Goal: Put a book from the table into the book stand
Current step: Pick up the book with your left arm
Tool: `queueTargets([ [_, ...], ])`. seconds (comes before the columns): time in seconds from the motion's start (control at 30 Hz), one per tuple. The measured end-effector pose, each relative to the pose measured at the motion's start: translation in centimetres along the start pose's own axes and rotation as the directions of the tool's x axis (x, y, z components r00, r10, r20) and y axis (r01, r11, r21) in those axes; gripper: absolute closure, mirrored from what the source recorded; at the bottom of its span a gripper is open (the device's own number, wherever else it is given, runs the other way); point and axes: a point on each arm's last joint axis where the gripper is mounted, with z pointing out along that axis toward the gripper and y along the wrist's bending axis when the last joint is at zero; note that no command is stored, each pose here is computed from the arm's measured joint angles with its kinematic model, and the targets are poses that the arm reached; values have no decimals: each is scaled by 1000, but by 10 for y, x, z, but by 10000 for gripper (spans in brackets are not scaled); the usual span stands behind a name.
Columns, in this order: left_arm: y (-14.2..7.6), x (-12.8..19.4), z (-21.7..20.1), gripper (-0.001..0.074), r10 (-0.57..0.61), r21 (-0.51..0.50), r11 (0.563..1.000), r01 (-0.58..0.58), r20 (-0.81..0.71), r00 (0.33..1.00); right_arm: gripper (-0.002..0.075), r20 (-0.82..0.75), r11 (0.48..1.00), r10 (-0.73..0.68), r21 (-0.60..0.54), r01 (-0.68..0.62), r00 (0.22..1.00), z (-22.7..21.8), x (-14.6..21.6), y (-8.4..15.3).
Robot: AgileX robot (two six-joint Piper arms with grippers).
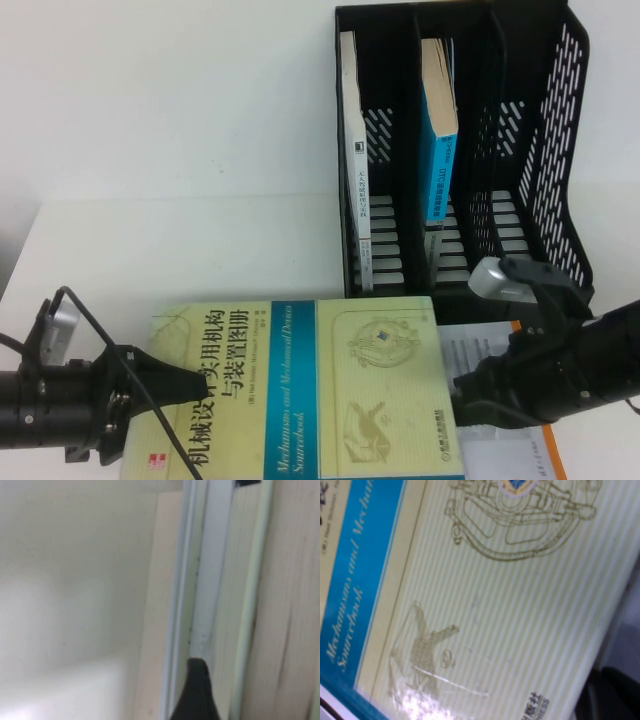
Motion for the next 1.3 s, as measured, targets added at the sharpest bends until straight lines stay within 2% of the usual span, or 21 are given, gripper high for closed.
queueTargets([
  [0.27, 2, 1, 0, 243, 19, -24, 1000, -20, -15, 1000, 729, 16, 997, 13, -72, -11, 1000, 13, -6, -3],
  [0.37, 2, 2, 0, 284, 26, -19, 999, -26, -19, 999, 729, 22, 997, 8, -76, -6, 1000, 13, -6, -3],
  [0.63, 2, 1, -1, 292, 33, -12, 999, -33, -10, 999, 729, 23, 997, -3, -76, 5, 1000, 13, -6, -3],
  [0.73, 1, -1, -6, 325, 26, 5, 1000, -26, 6, 1000, 729, 19, 997, -8, -72, 9, 1000, 13, -6, -3],
  [0.97, -22, 2, -40, 501, 9, 102, 995, -20, 108, 994, 729, -6, 999, -23, -46, 23, 1000, 10, -5, -1],
  [1.1, -36, 8, -51, 531, 33, 102, 994, -49, 152, 988, 729, -56, 998, -62, -35, 60, 997, 2, 2, 4],
  [1.3, -49, 18, -58, 533, 53, 78, 995, -68, 184, 981, 729, -75, 987, -163, 5, 164, 984, -15, 9, 9],
])
